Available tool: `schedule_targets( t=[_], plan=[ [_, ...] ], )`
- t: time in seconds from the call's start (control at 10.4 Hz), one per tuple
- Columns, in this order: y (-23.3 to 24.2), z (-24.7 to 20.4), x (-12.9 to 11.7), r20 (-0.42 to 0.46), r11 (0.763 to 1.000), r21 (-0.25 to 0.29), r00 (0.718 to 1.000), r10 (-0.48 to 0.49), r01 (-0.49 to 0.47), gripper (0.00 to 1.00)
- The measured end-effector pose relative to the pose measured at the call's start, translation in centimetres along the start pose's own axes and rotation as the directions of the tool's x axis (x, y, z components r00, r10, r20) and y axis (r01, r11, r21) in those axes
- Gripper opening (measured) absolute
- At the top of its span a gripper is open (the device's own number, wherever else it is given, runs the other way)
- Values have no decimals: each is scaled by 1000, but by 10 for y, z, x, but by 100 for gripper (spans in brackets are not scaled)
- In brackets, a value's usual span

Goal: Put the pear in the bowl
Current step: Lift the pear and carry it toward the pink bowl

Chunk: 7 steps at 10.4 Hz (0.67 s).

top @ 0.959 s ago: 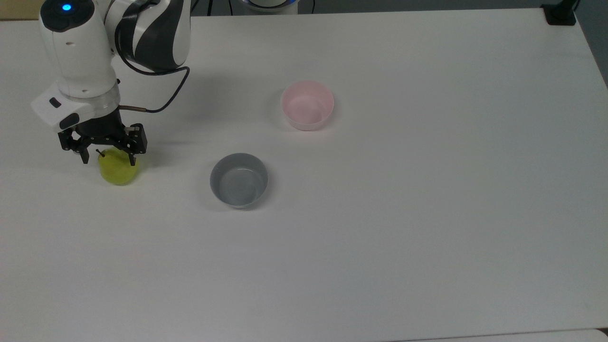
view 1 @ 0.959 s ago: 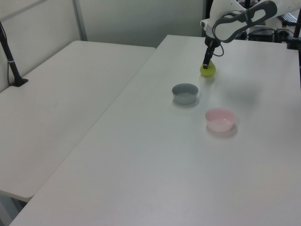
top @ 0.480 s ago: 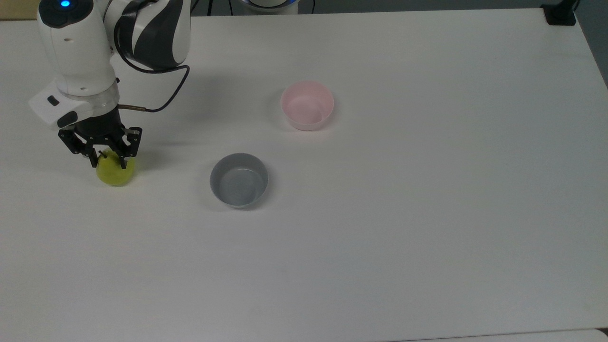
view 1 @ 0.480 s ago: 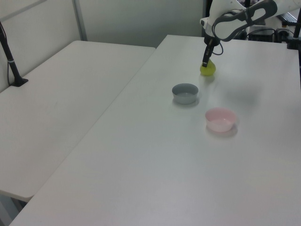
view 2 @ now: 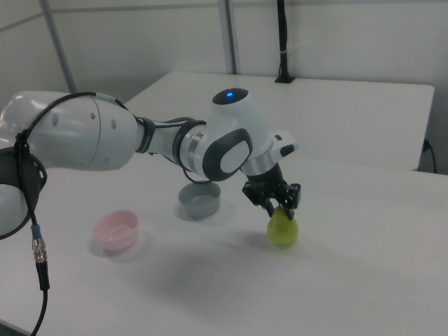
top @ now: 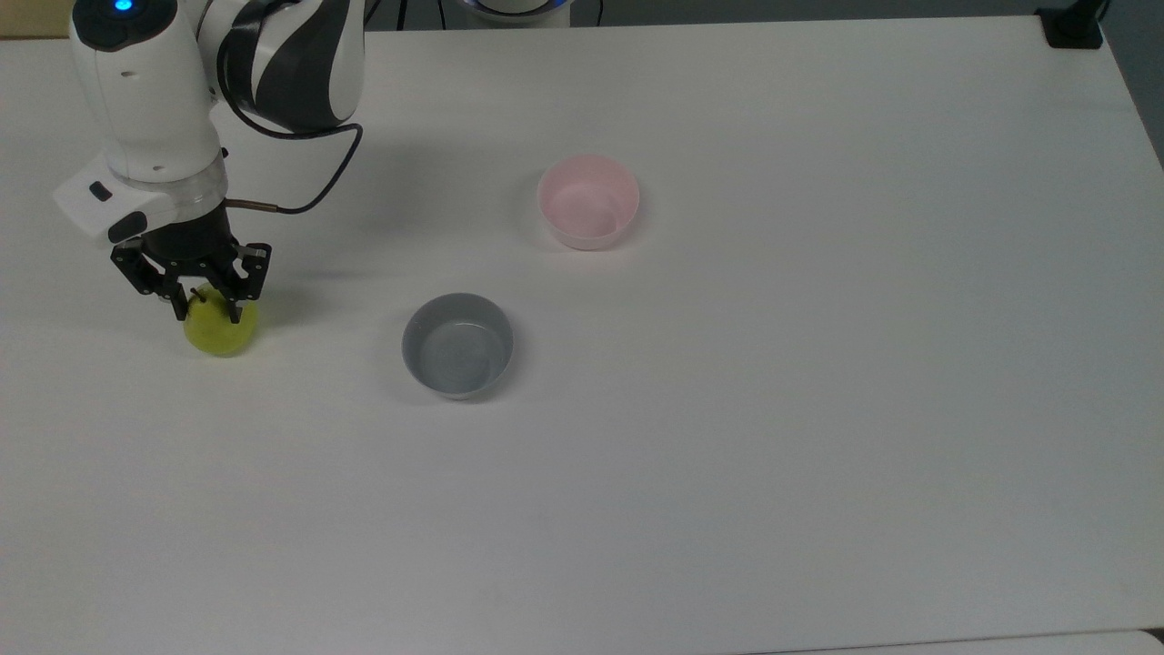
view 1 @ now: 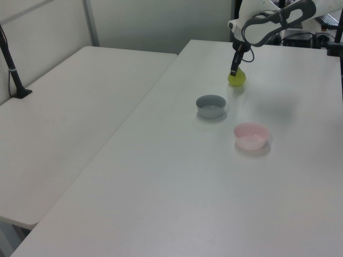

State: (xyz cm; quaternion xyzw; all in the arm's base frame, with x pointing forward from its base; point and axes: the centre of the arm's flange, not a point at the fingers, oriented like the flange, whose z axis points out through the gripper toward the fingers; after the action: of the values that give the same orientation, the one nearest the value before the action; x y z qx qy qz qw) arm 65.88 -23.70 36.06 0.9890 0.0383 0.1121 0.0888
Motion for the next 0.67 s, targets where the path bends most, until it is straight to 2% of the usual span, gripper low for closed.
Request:
schedule_targets(
  t=[0.48, 0.67],
  plan=[
    [1, -26, -2, 29, 1000, 15, 1000, 3, -3, 49],
    [-11, -54, -2, 70, 999, 44, 997, -13, 10, 49]
  ],
)
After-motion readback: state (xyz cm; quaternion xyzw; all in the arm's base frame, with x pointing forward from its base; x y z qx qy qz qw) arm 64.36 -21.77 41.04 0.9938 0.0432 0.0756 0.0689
